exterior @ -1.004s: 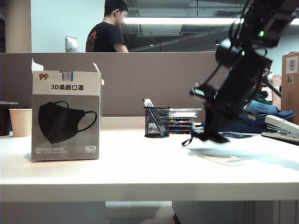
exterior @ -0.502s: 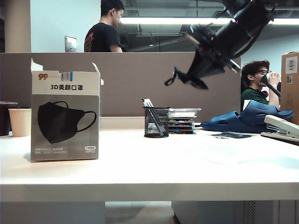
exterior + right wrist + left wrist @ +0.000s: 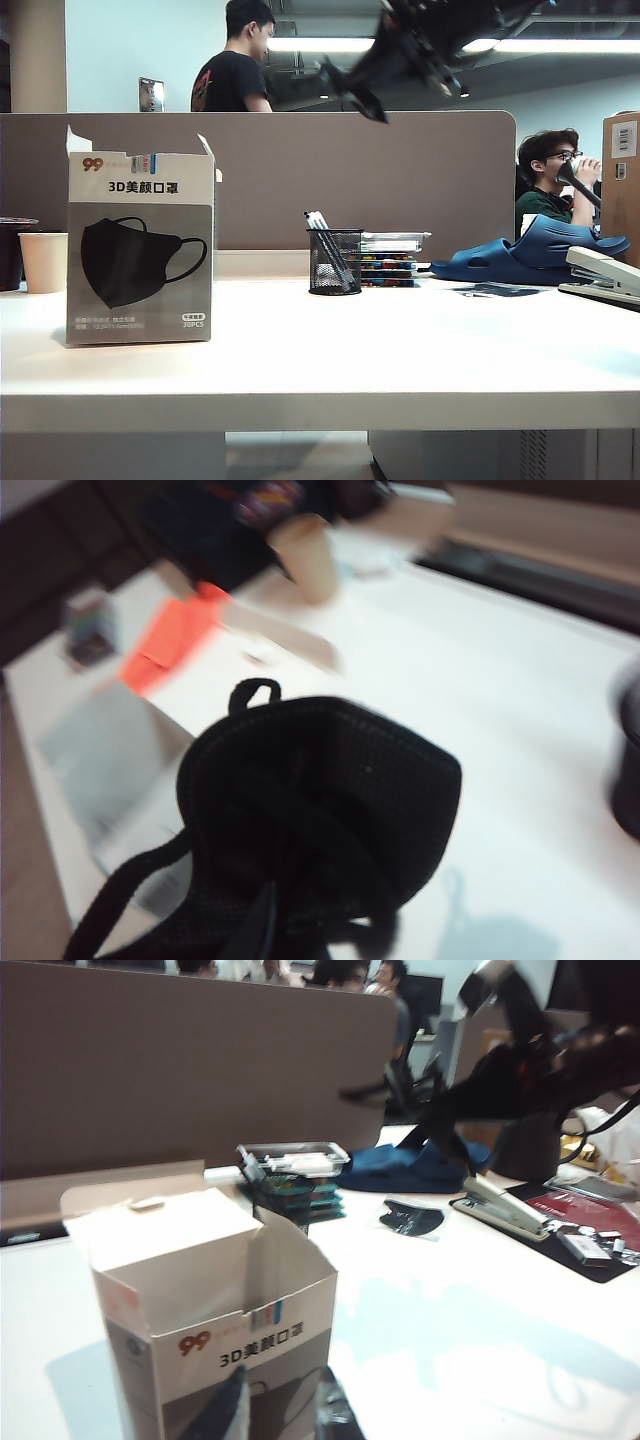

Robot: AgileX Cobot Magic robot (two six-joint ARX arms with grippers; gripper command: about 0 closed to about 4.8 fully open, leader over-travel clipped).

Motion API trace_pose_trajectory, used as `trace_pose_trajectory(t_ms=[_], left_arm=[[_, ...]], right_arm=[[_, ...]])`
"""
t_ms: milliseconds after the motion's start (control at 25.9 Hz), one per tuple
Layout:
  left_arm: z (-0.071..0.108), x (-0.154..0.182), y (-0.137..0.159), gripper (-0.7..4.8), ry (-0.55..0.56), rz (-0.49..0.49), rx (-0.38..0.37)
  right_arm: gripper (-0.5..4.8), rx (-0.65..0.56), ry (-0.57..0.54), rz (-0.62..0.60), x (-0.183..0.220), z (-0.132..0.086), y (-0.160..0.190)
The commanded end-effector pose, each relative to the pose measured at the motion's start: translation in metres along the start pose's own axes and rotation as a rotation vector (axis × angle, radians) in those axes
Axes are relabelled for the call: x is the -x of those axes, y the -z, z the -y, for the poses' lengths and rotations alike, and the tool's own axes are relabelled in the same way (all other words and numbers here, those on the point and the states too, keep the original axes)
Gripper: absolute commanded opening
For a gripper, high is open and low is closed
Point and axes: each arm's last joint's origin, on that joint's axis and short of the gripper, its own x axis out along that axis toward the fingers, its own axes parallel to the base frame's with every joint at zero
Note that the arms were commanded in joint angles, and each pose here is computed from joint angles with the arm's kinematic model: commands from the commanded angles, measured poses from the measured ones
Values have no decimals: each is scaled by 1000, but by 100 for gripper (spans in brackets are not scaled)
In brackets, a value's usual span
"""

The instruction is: Put the mask into the mask box.

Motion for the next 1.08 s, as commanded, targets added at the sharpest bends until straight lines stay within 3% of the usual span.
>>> trace_pose_trajectory(t_ms=[39, 425, 888, 1082], left_arm=[[-5, -6, -7, 85, -28, -10, -38], [-15, -21, -8, 84, -41, -51, -58], [-16, -21, -8, 84, -85, -53, -57], [-20, -22, -7, 85, -190, -63, -104]], right_arm=[[-8, 82, -67, 106, -9, -21, -13], [-8, 257, -171, 322, -58, -71, -17], [-8, 317, -248, 426, -123, -85, 21], [-8, 324, -270, 434, -133, -89, 30]])
